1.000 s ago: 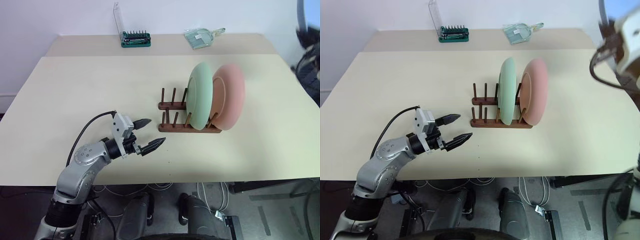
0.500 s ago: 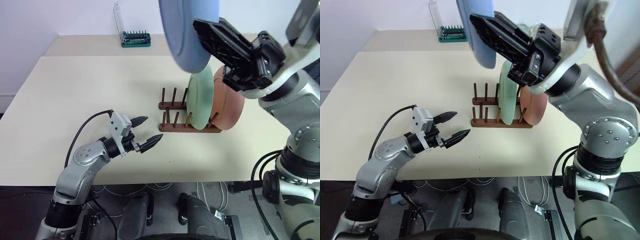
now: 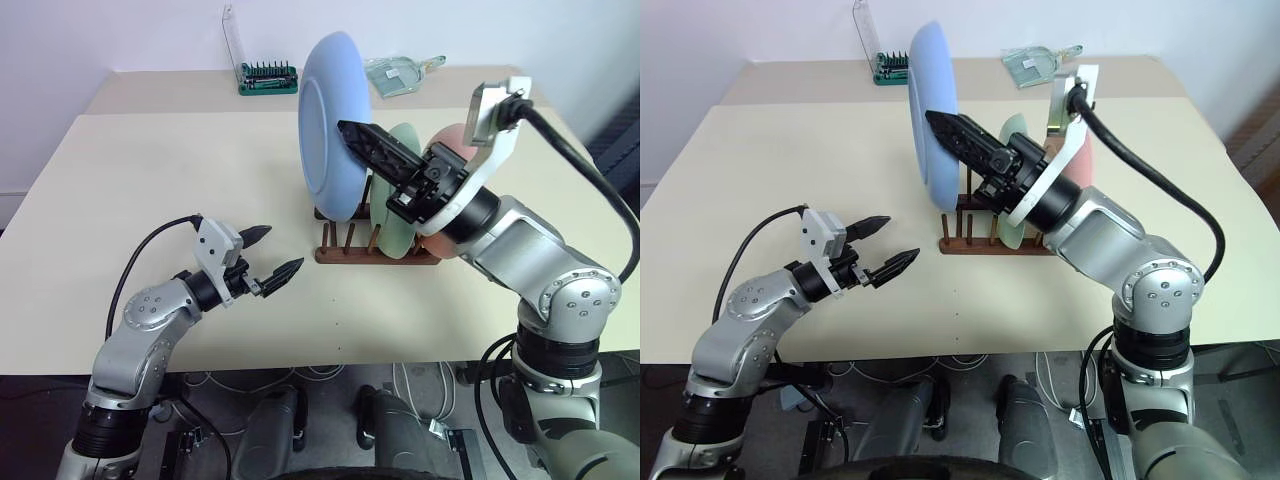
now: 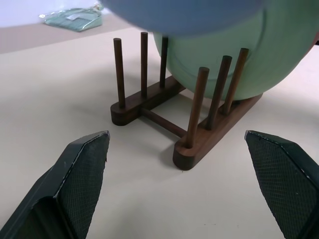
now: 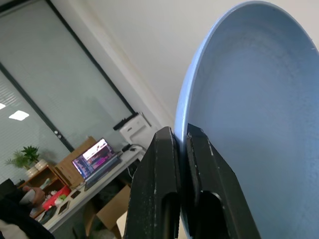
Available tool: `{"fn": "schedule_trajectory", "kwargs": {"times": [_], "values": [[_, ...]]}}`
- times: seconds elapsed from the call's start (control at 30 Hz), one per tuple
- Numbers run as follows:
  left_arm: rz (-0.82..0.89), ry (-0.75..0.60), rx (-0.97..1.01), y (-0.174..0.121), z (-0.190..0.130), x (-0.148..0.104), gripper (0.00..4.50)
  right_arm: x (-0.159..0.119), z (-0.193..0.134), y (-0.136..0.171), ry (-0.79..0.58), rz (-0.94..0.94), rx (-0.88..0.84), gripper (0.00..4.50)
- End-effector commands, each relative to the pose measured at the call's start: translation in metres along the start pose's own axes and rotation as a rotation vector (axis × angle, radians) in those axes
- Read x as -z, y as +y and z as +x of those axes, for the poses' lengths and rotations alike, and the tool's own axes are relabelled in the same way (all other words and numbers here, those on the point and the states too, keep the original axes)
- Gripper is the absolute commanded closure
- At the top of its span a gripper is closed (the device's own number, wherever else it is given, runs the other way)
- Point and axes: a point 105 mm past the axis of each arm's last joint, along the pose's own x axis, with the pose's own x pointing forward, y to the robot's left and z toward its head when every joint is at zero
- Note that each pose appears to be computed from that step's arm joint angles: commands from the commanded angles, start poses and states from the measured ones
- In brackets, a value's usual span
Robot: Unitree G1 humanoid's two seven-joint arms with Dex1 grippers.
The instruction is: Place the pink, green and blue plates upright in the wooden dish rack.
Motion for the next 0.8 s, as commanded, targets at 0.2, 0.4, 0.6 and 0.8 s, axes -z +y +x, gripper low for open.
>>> {"fn": "schedule_trajectory", "kwargs": {"times": [0.2, 0.4, 0.6, 0.8], "values": [[0.047, -0.025, -0.034, 0.007, -0.005, -0.011, 0.00, -0.010, -0.001, 0.003, -0.070, -0.001, 0.044, 4.48], [0.048, -0.022, -0.033, 0.007, -0.004, -0.011, 0.00, -0.006, -0.002, -0.006, -0.067, 0.030, 0.115, 4.48], [0.049, -0.021, -0.030, 0.007, -0.004, -0.011, 0.00, -0.002, -0.004, -0.013, -0.062, 0.049, 0.171, 4.48], [0.048, -0.019, -0.029, 0.006, -0.004, -0.010, 0.00, 0.002, -0.006, -0.017, -0.046, 0.062, 0.212, 4.48]]}}
